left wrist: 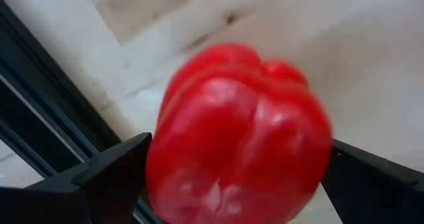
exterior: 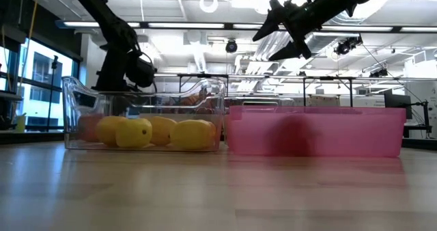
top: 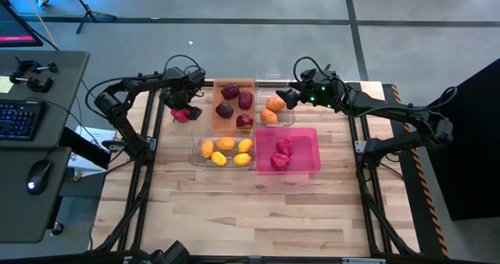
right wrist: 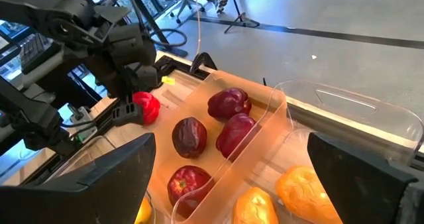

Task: Sort produce into baskets
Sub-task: Put the red bell pepper into the red bin

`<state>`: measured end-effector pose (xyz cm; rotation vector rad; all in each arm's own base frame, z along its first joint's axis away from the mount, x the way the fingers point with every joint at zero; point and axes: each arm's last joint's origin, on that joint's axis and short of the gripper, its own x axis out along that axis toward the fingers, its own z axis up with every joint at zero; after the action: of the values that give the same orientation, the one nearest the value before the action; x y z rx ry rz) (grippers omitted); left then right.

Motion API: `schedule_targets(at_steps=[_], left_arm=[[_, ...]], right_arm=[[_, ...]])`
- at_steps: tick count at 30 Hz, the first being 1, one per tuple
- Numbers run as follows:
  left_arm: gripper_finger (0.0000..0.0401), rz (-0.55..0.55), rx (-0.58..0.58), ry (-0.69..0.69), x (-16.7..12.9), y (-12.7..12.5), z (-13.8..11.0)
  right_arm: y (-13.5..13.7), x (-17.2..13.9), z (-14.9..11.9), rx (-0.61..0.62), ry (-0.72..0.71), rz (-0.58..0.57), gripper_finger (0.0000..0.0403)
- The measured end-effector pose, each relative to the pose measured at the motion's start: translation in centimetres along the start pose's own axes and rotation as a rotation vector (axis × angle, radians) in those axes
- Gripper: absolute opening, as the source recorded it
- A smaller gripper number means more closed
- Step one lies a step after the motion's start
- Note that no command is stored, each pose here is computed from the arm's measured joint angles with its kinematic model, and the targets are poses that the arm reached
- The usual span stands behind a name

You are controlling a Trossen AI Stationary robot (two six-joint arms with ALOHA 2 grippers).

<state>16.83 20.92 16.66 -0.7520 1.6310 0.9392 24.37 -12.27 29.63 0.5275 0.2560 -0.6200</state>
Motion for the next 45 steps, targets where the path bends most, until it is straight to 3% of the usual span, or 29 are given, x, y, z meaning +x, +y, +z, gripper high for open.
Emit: schedule_targets(at_steps=[4,15,22,27,31,34,37,45], left_arm=[[0.039,0.008,0.005,0.027,1.1,-0.1,-0.6],[0.0386,0.022,0.014,-0.066,1.6,-0.2,0.1],[0.0305,-0.026,0.047,-0.074,0.9,0.1,-0.2],[0.0287,-0.083,-0.029,-0.318,-5.8,2.0,-0.4],[0.0296,-0.301,-0.081,-0.688,-13.5,2.0,-2.2],[0.0297,-0.49,0.034,-0.924,-17.6,-0.2,-4.3],[0.0297,-0.6,0.152,-1.017,-19.3,-4.1,-5.8],[0.0299,-0.777,0.472,-1.078,-16.6,-18.3,-6.9]], right_arm=[[0.0,0.0,0.0,-0.001,0.002,-0.004,0.0383],[-0.1,0.0,0.0,0.0,-0.004,-0.016,0.0383],[-0.2,0.0,0.1,-0.002,-0.032,-0.071,0.0383],[-0.3,0.0,0.1,-0.007,-0.053,-0.114,0.0383],[-0.3,0.0,0.3,-0.007,-0.07,-0.108,0.0383],[-0.2,0.0,0.5,-0.032,-0.092,-0.098,0.0383],[0.0,-0.1,0.8,-0.036,-0.122,-0.084,0.0383],[0.6,-1.1,2.0,-0.086,-0.216,-0.011,0.0383]])
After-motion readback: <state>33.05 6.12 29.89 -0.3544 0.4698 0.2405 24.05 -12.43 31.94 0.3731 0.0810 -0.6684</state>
